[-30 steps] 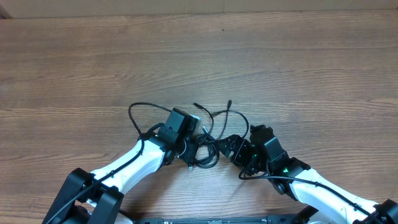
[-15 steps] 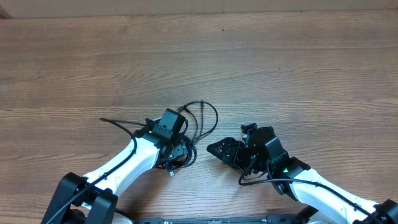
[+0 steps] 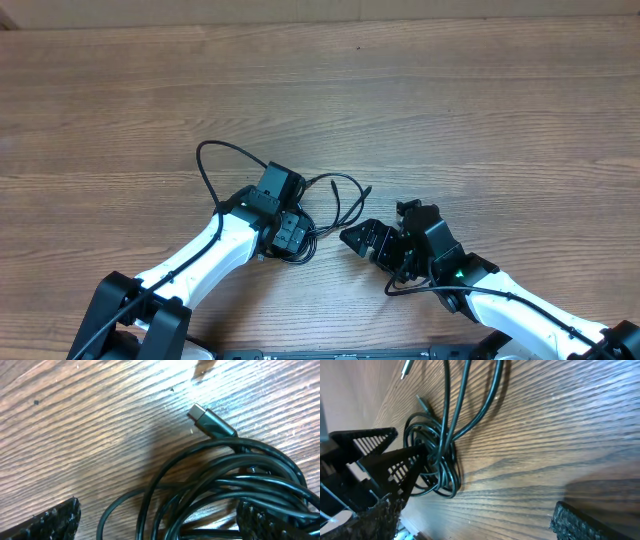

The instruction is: Untangle cables

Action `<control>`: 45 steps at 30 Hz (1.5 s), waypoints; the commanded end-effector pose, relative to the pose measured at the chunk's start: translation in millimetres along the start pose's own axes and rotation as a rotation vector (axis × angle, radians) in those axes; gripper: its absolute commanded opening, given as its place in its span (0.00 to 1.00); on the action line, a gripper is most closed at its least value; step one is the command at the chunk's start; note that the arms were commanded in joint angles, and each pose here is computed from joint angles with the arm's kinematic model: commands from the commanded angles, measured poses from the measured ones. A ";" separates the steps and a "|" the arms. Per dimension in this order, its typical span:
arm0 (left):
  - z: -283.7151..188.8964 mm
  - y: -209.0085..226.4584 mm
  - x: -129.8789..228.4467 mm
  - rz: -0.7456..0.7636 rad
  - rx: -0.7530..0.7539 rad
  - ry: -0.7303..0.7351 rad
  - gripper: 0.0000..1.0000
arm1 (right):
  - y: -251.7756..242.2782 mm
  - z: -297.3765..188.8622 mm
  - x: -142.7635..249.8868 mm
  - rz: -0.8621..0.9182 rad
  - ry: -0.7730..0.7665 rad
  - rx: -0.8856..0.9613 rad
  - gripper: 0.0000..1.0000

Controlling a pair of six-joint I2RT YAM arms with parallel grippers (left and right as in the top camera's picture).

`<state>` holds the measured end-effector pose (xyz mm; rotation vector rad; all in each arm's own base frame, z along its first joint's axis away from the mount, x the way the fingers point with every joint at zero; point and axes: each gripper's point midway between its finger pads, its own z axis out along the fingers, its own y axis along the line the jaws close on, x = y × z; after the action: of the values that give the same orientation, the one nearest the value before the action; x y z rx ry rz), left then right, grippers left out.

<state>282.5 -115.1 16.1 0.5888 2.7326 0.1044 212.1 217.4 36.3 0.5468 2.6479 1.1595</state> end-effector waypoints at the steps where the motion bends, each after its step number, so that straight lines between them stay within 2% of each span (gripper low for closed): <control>1: -3.1 -4.5 -13.7 -0.146 0.037 -0.024 0.99 | -3.8 -0.5 -6.3 -0.002 -0.032 0.016 0.97; 2: -3.6 -12.2 -13.3 -0.262 0.084 -0.014 0.99 | -4.0 -0.5 -6.6 -0.002 -0.034 0.017 0.97; 3: -4.5 -21.2 -10.8 -0.378 0.134 0.011 0.93 | -4.2 -0.5 -7.0 -0.003 -0.036 0.018 0.98; 5: -8.6 -42.0 -2.3 -0.688 0.240 0.110 0.92 | -4.3 -0.6 -7.4 -0.002 -0.039 0.019 0.98; 7: -11.6 -52.1 -0.5 -0.828 0.285 0.160 1.00 | -4.5 -0.5 -7.4 -0.002 -0.038 0.019 0.99; 10: -19.5 -71.9 -1.7 -0.981 0.390 0.243 1.00 | -4.4 -0.6 -7.4 -0.003 -0.039 0.019 1.00; 13: -22.9 -72.7 -14.4 -0.957 0.425 0.195 1.00 | -4.6 -0.6 -7.4 -0.003 -0.039 0.020 1.00; 17: -37.7 -50.7 -49.8 -0.752 0.390 0.006 1.00 | -6.4 -0.6 -7.2 0.000 -0.039 0.028 1.00; 19: -53.3 -37.9 -75.5 -0.514 0.348 -0.128 1.00 | -6.9 -0.6 -7.6 0.001 -0.042 0.030 1.00; 21: -62.7 -23.1 -94.0 -0.222 0.250 -0.235 0.99 | -7.8 -0.7 -8.6 0.002 -0.048 0.035 1.00; 22: -63.8 -16.7 -97.4 -0.022 0.188 -0.267 1.00 | -7.7 -0.7 -8.6 0.002 -0.048 0.034 1.00; 23: -63.0 -14.3 -96.6 0.079 0.159 -0.272 0.99 | -7.7 -0.7 -8.8 0.002 -0.048 0.034 1.00; 26: -56.7 -14.4 -84.1 0.238 0.140 -0.227 1.00 | -7.8 -0.7 -8.6 0.001 -0.048 0.035 1.00; 28: -51.2 -15.5 -70.2 0.293 0.147 -0.170 1.00 | -7.8 -0.7 -8.8 0.002 -0.049 0.034 1.00; 31: -51.1 -29.1 -48.5 0.381 0.234 -0.104 1.00 | -7.9 -0.7 -8.8 0.002 -0.049 0.035 1.00; 36: -50.1 -57.2 -26.0 0.551 0.404 -0.105 0.93 | -7.6 -0.8 -10.1 0.001 -0.056 0.035 1.00; 40: -37.4 -59.2 -12.0 0.573 0.408 -0.097 0.82 | -7.6 -0.8 -10.1 0.001 -0.056 0.035 1.00; 45: -22.4 -61.4 -2.8 0.573 0.401 -0.120 0.82 | -7.4 -0.8 -10.2 0.001 -0.056 0.034 1.00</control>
<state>257.9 -171.2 40.0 1.3908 2.4276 -0.3103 215.6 210.9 31.8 0.5711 2.6399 1.0994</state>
